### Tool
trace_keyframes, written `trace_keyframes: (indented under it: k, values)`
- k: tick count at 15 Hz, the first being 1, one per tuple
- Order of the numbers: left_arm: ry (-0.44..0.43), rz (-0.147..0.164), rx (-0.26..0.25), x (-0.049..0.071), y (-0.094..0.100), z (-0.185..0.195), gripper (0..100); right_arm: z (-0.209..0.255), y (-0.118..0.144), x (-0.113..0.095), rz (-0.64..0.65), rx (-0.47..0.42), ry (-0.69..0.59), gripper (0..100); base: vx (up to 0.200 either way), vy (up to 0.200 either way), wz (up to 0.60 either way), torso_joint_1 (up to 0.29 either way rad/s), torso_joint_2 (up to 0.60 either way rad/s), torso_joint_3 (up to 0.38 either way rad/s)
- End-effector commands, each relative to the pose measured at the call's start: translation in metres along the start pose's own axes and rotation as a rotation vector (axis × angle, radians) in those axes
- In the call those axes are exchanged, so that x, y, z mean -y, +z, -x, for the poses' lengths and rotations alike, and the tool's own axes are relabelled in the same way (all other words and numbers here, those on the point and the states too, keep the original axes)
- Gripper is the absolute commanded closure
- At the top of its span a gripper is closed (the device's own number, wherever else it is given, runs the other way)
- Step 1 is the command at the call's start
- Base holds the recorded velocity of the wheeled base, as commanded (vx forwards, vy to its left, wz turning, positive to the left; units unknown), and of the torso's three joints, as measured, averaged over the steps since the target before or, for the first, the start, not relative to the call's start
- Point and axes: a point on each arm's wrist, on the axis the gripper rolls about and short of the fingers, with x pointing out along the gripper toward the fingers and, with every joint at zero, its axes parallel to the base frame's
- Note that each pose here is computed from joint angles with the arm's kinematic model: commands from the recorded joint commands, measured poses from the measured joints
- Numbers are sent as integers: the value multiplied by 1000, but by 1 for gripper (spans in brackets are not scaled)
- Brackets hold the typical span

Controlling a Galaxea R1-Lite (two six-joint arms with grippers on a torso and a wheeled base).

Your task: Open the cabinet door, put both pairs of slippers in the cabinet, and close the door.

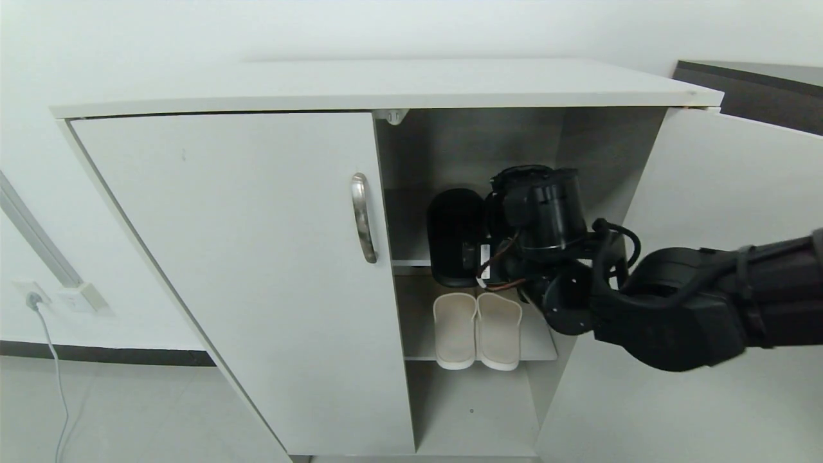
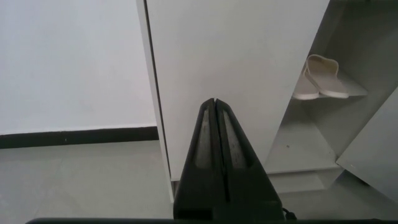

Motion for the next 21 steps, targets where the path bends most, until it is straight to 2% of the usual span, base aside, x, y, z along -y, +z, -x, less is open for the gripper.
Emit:
trace_keyframes:
  k: [1,3,5,6,10,18,21]
  values:
    - [0,0,-1,0,0,0,100,49,2,19,-19,17,122,0,0,0,0,0,0,0]
    - [0,-1,-1,0,0,0,100,62,-12,28,-17,16,168,0,0,0,0,0,0,0]
    - [0,-1,-1,0,0,0,100,63,-19,28,-7,22,186,0,0,0,0,0,0,0]
    - [0,-1,-1,0,0,0,100,62,-22,25,6,21,201,100,0,0,0,0,0,0]
    - [0,-1,-3,0,0,0,100,60,-38,11,39,-17,224,100,0,0,0,0,0,0]
    - [-1,-1,-1,0,0,0,100,57,-42,9,34,-3,226,100,0,0,0,0,0,0]
    - [-1,-1,-1,0,0,0,100,57,-45,10,38,-9,224,100,-200,0,0,7,4,1]
